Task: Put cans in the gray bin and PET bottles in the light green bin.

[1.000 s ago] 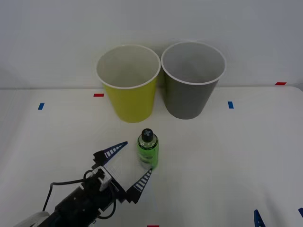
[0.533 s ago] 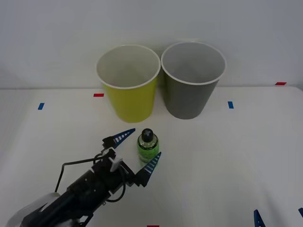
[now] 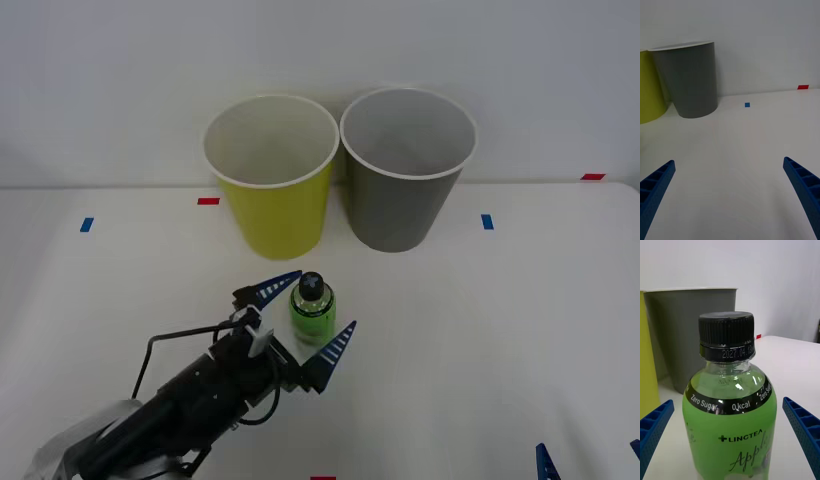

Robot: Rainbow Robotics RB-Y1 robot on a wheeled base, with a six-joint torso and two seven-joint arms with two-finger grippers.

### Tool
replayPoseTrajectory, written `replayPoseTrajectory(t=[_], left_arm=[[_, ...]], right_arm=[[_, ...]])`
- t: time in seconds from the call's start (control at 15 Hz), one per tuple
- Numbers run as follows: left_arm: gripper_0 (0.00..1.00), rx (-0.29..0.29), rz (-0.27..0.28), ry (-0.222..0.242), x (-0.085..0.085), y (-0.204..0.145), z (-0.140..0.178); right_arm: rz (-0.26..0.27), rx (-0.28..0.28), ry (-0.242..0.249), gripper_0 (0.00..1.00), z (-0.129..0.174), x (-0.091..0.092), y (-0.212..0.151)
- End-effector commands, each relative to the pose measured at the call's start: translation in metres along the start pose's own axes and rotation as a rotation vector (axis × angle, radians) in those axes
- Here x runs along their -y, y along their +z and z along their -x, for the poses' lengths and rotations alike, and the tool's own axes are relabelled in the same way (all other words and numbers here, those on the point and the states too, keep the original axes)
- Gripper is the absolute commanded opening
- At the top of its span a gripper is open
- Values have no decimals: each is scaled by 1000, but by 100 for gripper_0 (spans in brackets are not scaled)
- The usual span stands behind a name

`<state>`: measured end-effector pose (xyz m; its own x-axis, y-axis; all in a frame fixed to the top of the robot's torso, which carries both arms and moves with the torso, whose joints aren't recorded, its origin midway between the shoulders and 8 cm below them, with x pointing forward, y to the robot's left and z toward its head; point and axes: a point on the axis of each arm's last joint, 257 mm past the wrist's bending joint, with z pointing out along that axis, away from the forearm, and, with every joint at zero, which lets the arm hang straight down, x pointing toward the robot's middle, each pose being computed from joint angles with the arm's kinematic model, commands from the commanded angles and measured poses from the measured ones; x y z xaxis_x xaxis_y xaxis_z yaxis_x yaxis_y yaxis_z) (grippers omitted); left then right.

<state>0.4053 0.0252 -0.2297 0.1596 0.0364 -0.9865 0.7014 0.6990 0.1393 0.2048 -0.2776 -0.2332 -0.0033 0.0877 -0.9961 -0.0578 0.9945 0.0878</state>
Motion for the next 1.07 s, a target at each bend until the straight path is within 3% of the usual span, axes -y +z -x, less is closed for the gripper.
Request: replayPoseTrajectory(t=[0.07, 0.93, 1.0, 1.07], left_arm=[[100, -3, -7, 6, 0, 8, 3], [96, -11, -14, 2, 5, 13, 2], [55, -11, -15, 4, 5, 12, 2], [1, -11, -15, 8, 4, 12, 2]], right_arm=[[0, 0, 0, 100, 0, 0, 0], [0, 0, 0, 100, 0, 0, 0], [0, 0, 0, 100, 0, 0, 0], [0, 0, 0, 100, 0, 0, 0]])
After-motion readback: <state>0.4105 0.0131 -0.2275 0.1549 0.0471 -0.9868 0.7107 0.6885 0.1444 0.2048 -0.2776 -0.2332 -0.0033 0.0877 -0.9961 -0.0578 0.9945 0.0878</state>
